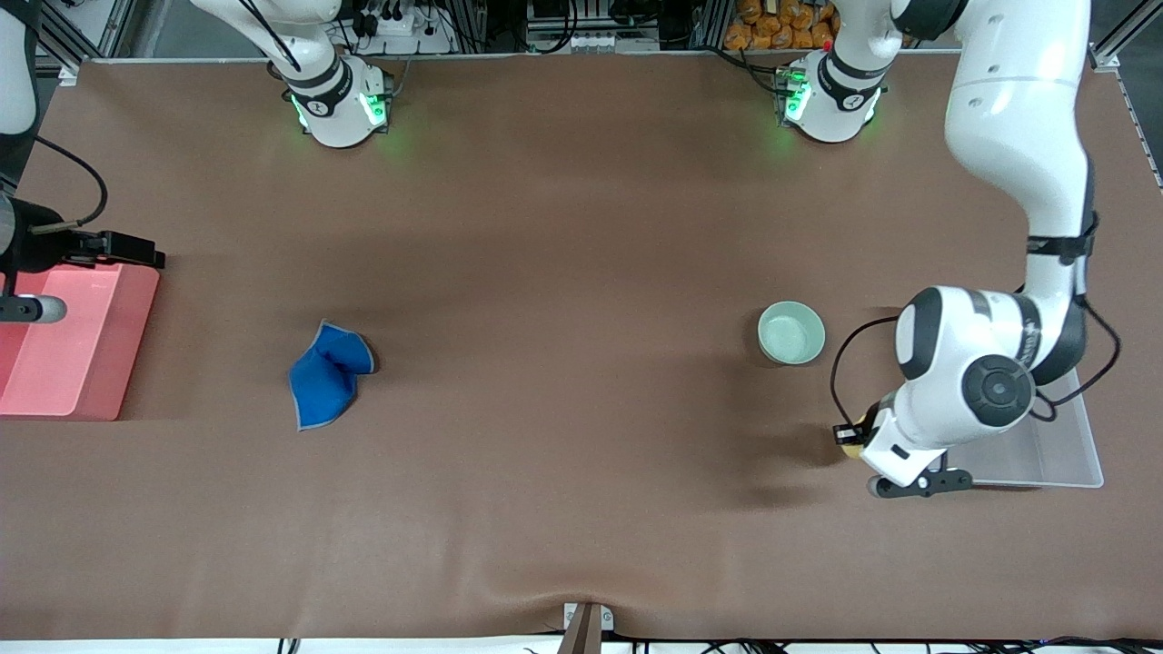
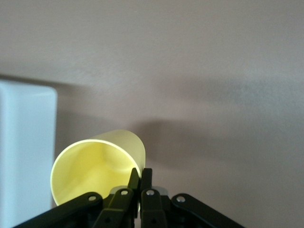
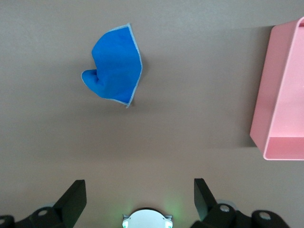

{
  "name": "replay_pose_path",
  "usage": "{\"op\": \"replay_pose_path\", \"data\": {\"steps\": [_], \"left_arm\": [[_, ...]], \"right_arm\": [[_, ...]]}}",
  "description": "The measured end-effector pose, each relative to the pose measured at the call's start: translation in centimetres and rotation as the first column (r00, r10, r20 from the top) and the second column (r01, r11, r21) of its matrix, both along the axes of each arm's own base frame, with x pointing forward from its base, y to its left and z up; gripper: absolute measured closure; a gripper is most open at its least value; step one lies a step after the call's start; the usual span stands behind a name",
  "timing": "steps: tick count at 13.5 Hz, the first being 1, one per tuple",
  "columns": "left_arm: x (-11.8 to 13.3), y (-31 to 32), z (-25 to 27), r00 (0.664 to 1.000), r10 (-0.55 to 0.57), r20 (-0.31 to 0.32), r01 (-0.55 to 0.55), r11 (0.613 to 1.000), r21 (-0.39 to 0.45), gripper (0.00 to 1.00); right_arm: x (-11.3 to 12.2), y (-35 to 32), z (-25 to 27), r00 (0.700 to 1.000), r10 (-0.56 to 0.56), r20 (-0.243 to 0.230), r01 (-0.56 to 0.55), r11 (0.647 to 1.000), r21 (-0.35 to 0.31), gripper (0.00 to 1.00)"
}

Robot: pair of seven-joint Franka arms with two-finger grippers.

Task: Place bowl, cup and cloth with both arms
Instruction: 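Grasp the yellow cup rim with the left gripper while the right gripper reaches out, then lift the cup into the clear bin while the right gripper nears the cloth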

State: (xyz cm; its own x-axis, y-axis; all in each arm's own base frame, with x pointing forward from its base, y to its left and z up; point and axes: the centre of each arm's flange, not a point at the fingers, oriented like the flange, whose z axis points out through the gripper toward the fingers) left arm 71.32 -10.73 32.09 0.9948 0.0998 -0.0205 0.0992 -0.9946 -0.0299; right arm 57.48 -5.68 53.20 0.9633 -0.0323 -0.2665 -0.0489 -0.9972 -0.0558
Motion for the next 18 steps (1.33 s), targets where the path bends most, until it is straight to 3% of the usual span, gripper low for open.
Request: {"op": "replay_pose_path", "data": {"steps": [2, 5, 7, 9, 14, 18], "left_arm": [[-0.6, 1.2, 3.2, 1.0, 0.01, -0.016, -0.01, 1.0, 0.022, 0.97], [-1.3, 3.5, 6.1, 0.999, 0.021, -0.032, -0.019, 0.999, 0.05, 0.97], [-1.1, 5.2, 7.3, 1.0, 0.01, -0.024, -0.008, 0.998, 0.062, 0.97], [-1.1, 6.9, 8.2, 0.999, -0.013, -0.036, 0.016, 0.997, 0.074, 0.97], [-1.3, 13.2, 7.8, 0.994, -0.075, -0.082, 0.083, 0.991, 0.1, 0.97], [-1.1, 16.0, 4.4, 0.989, -0.088, -0.12, 0.093, 0.995, 0.037, 0.97]], "right_arm": [[1.2, 0.5, -2.2, 0.998, -0.061, -0.012, 0.062, 0.998, 0.026, 0.0], [3.2, 1.6, -6.5, 0.993, -0.116, -0.034, 0.117, 0.993, 0.015, 0.0], [3.6, 1.8, -8.3, 0.991, -0.121, -0.057, 0.122, 0.992, 0.012, 0.0], [3.7, 1.7, -8.5, 0.991, -0.124, -0.052, 0.125, 0.992, 0.012, 0.0], [3.8, 1.9, -8.4, 0.991, -0.124, -0.044, 0.124, 0.992, 0.013, 0.0], [3.8, 1.9, -8.3, 0.991, -0.124, -0.041, 0.125, 0.992, 0.013, 0.0]]}}
